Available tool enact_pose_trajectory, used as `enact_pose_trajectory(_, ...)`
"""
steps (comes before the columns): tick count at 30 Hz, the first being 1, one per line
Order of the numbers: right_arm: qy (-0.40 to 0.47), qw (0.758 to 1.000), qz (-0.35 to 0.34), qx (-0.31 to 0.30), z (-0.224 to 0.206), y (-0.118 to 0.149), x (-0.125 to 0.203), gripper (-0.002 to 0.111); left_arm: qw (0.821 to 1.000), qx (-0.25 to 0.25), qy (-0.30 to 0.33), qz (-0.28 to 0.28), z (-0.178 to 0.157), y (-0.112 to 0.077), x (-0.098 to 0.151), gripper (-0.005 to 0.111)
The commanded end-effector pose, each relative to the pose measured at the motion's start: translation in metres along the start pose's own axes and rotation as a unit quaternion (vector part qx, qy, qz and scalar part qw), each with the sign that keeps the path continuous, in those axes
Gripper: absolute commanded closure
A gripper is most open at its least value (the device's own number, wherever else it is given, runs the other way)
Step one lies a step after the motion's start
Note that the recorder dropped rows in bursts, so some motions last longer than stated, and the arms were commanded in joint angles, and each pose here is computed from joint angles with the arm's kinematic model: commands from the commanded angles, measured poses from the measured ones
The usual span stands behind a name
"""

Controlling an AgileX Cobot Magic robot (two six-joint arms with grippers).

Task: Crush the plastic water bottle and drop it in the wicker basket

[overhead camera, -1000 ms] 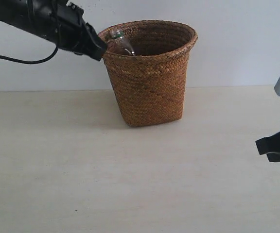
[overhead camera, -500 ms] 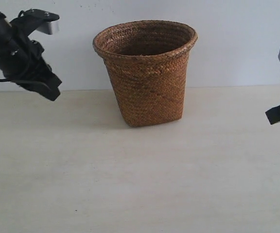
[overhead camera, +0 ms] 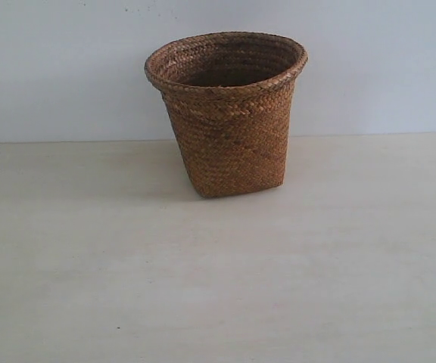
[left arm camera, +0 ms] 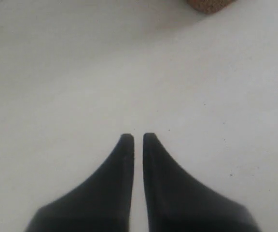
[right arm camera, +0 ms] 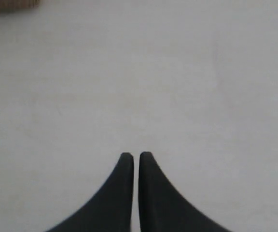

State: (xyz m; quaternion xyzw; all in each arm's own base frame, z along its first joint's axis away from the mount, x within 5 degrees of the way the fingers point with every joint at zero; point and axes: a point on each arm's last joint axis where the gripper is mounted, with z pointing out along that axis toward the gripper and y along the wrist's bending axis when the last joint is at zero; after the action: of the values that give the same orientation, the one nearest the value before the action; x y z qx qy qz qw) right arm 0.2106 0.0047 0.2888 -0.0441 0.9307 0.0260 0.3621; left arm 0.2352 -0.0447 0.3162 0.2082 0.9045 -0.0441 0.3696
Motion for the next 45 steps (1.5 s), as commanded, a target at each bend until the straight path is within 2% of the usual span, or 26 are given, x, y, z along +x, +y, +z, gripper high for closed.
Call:
enact_pose_trajectory(1, -0.154, 0.988, 0.019, 0.011, -0.040, 0.003, 0.014, 0.108, 0.994, -0.033, -0.101, -0.021, -0.030, -0.010, 0.027, 0.102)
enact_pose_trajectory(3, -0.214, 0.977, 0.016, 0.018, -0.061, 0.006, 0.026, 0.108, 0.987, -0.047, -0.151, -0.027, -0.047, -0.017, 0.047, 0.102)
enact_pose_trajectory(6, -0.247, 0.969, 0.011, 0.021, -0.075, 0.008, 0.040, 0.108, 0.976, -0.062, -0.205, -0.028, -0.066, -0.024, 0.066, 0.102)
enact_pose_trajectory(14, -0.362, 0.932, -0.002, 0.022, -0.092, 0.013, 0.073, 0.108, 0.945, -0.091, -0.311, -0.033, -0.089, -0.036, 0.108, 0.102)
enact_pose_trajectory(16, -0.386, 0.922, -0.012, 0.013, -0.098, 0.016, 0.087, 0.108, 0.932, -0.100, -0.348, -0.029, -0.097, -0.042, 0.125, 0.102)
enact_pose_trajectory(26, -0.441, 0.896, -0.030, -0.045, -0.124, 0.024, 0.119, 0.108, 0.885, -0.109, -0.451, -0.033, -0.121, -0.055, 0.161, 0.102)
enact_pose_trajectory(32, -0.467, 0.883, -0.024, -0.033, -0.113, 0.022, 0.123, 0.108, 0.892, -0.106, -0.437, -0.044, -0.105, -0.054, 0.168, 0.102)
enact_pose_trajectory(37, -0.491, 0.871, -0.001, -0.020, -0.095, 0.018, 0.123, 0.108, 0.884, -0.093, -0.449, -0.090, -0.092, -0.051, 0.174, 0.102)
enact_pose_trajectory(45, -0.437, 0.899, -0.005, -0.022, -0.075, 0.019, 0.127, 0.108, 0.889, -0.086, -0.438, -0.101, -0.083, -0.052, 0.178, 0.102)
